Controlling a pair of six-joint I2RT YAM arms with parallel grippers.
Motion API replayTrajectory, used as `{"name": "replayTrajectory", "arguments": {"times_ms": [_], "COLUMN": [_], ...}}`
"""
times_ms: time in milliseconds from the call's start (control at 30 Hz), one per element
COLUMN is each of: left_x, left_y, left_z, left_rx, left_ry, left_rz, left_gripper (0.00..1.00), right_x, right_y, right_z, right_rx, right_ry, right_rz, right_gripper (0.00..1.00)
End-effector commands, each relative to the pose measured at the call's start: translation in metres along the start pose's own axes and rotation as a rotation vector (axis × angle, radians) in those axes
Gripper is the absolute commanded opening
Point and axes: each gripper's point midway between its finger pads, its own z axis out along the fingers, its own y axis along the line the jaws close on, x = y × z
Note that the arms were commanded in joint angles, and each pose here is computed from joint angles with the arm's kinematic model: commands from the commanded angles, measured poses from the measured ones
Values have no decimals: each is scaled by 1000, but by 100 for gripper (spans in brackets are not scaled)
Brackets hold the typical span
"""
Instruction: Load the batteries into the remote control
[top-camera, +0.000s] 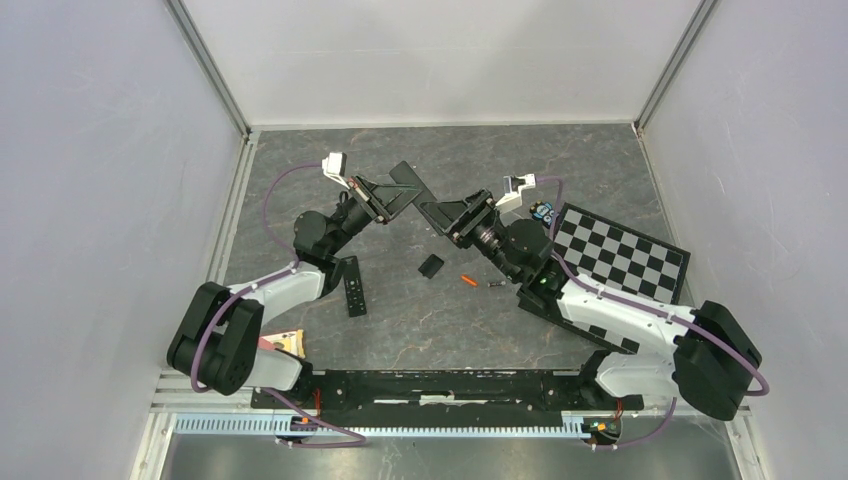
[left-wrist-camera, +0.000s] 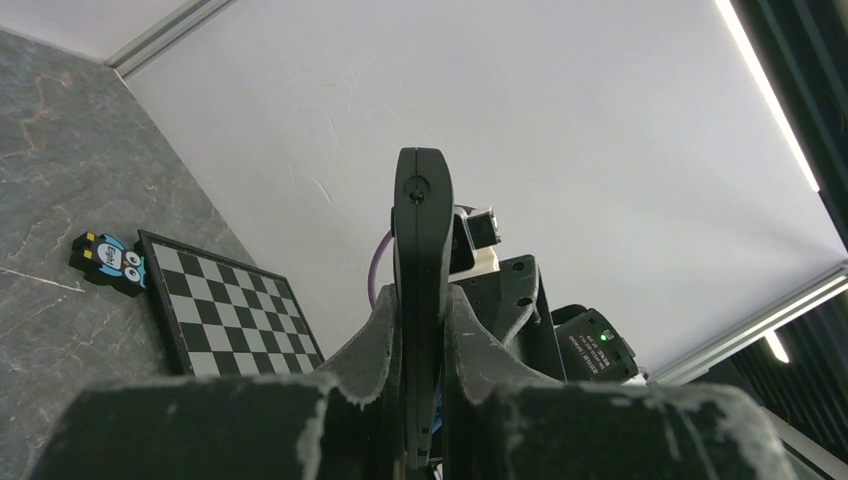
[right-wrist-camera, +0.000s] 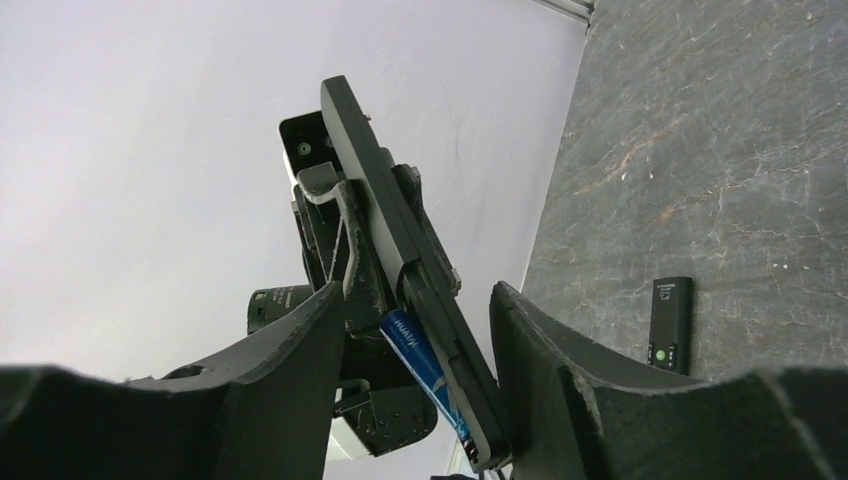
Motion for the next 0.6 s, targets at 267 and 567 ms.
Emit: {"name": "replayTrajectory", "arguments": {"times_ms": [267, 567], "left_x": [5, 3], "left_y": [-18, -16], "left_z": [0, 1], "left_rx": [48, 38], "left_ry": [30, 18], "left_rz": [40, 11], "left_gripper": [2, 2], "right_x": [-7, -2], "right_y": [38, 36], "right_z": [4, 2], "right_rx": [-124, -135], "right_ry": [-1, 20], "right_rz": [74, 83], "right_gripper": [50, 41]}}
